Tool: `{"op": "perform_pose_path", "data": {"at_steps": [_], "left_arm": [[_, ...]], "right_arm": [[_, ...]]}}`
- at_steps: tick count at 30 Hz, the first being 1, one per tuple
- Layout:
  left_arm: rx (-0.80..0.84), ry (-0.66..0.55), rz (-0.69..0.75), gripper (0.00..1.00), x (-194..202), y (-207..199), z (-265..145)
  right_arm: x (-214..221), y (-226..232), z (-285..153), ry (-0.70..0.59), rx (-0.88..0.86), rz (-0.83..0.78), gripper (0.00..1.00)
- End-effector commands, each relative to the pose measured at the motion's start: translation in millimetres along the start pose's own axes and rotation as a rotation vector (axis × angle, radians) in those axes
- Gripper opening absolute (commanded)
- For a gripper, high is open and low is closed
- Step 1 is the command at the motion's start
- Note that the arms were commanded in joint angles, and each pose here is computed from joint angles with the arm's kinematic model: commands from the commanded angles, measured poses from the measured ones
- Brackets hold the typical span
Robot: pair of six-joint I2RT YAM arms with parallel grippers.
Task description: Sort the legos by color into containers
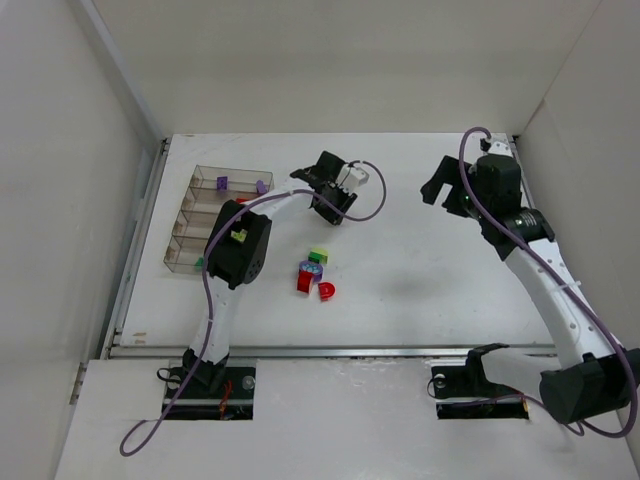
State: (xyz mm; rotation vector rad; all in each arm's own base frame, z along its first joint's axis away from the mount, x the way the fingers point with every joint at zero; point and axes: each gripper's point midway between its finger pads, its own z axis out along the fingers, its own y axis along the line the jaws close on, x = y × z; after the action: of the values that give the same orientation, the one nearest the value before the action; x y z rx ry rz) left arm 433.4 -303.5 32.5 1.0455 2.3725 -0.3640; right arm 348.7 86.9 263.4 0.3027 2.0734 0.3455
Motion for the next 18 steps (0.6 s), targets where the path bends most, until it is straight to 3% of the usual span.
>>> {"op": "perform_pose_path", "data": {"at_steps": [1, 11, 18], "left_arm": [[-0.025, -0.101, 0.037, 0.0, -41, 0, -42], [-0.004, -0.199, 0.058, 0.0, -69, -7, -73], [-0.023, -0.275, -0.072, 0.0, -77, 33, -112]], "right_arm": [[-4, -6, -10, -0.036, 0.035, 0.014, 1.0], [-7, -1, -14, -0.035, 0.015, 0.033, 1.0], [-15, 8, -11, -0.042, -0.013, 0.053, 1.0]]}}
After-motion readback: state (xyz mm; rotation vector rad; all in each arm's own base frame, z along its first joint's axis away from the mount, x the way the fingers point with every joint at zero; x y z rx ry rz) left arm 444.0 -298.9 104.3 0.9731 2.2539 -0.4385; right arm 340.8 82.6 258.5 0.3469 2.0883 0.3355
